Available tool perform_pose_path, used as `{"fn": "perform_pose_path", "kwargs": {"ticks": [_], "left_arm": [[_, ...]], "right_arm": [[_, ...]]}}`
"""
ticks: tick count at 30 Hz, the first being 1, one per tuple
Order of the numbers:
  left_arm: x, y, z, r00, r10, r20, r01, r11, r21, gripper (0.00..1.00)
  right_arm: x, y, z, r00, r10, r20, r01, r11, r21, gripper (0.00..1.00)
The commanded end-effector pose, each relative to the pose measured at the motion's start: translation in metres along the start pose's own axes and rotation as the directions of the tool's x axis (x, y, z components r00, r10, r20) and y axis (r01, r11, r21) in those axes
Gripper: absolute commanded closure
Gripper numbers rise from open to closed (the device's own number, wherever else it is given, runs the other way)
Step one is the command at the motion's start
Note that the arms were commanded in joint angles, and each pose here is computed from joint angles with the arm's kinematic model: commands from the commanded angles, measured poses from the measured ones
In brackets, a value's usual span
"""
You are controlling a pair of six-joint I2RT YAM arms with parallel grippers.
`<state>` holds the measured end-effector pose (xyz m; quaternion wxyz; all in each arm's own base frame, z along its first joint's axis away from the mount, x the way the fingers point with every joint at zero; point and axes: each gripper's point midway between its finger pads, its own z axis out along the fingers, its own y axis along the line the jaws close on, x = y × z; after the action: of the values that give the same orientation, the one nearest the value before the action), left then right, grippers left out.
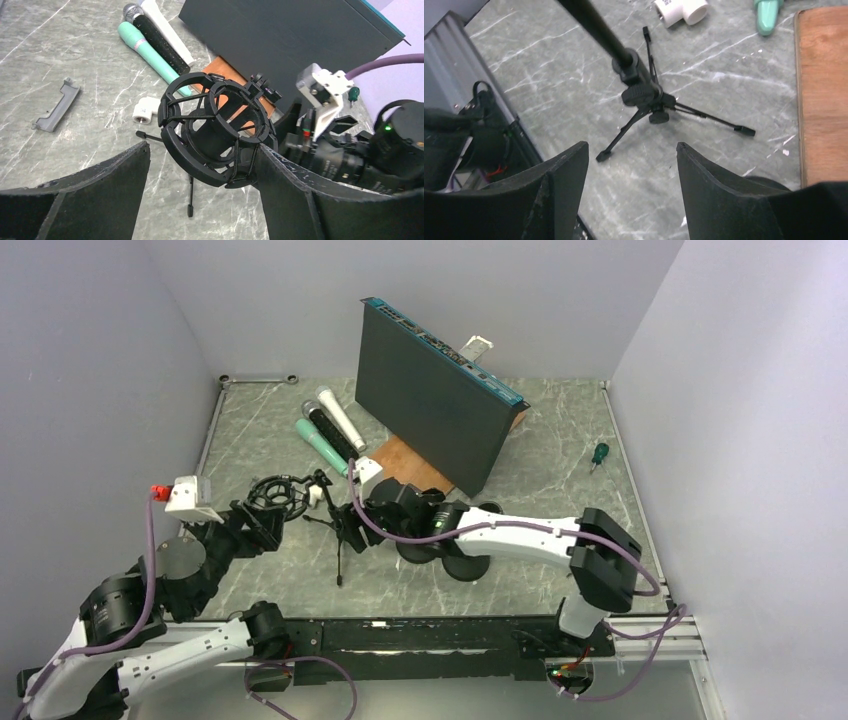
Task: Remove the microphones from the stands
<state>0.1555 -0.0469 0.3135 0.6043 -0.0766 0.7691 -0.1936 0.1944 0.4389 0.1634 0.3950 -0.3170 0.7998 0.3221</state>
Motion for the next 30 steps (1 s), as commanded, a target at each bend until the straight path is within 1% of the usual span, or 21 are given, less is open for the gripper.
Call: {"fn": "perform_pose_path", "kwargs": {"ticks": [1,4,6,11,14,16,18,21,22,30], "left_arm": [[0.0,0.006,-0.006,1.0,0.029,-0.002,-0.029,1.0,0.012,0.19],[0.002,0.0,-0.007,1.0,0.026,-0.018,-0.025,0.999,0.044,0.17],[0.003,-0.003,-0.007,0.999,0.026,-0.028,-0.025,0.998,0.059,0.17],[0.004,-0.008,-0.007,0.999,0.036,-0.041,-0.033,0.996,0.08,0.15],[0.004,-0.009,-0.007,0.999,0.035,-0.04,-0.032,0.996,0.08,0.14],[0.005,-0.01,-0.006,0.999,0.032,-0.039,-0.029,0.996,0.088,0.14],[0.005,-0.011,-0.006,0.999,0.029,-0.037,-0.026,0.996,0.089,0.14],[0.005,-0.009,-0.007,0.999,0.028,-0.039,-0.025,0.996,0.083,0.14],[0.004,-0.009,-0.006,0.999,0.027,-0.038,-0.024,0.996,0.082,0.14],[0.006,-0.011,-0.006,0.998,0.03,-0.049,-0.026,0.996,0.084,0.14]], "right_arm": [[-0.05,0.003,0.016,0.987,0.003,0.159,-0.01,0.999,0.039,0.32],[-0.053,-0.005,0.026,0.984,-0.028,0.177,0.013,0.996,0.086,0.34],[-0.054,-0.009,0.032,0.983,-0.048,0.177,0.028,0.993,0.11,0.38],[-0.049,-0.008,0.043,0.981,-0.087,0.174,0.071,0.993,0.094,0.47],[-0.045,-0.011,0.044,0.977,-0.104,0.188,0.087,0.991,0.098,0.53],[-0.044,-0.01,0.044,0.97,-0.124,0.208,0.108,0.99,0.086,0.55],[-0.042,-0.006,0.042,0.962,-0.134,0.239,0.125,0.991,0.052,0.55],[-0.04,-0.003,0.04,0.948,-0.13,0.291,0.13,0.991,0.02,0.53],[-0.038,-0.003,0.042,0.947,-0.133,0.292,0.135,0.991,0.016,0.53],[-0.036,0.001,0.042,0.924,-0.141,0.356,0.16,0.987,-0.024,0.57]]}}
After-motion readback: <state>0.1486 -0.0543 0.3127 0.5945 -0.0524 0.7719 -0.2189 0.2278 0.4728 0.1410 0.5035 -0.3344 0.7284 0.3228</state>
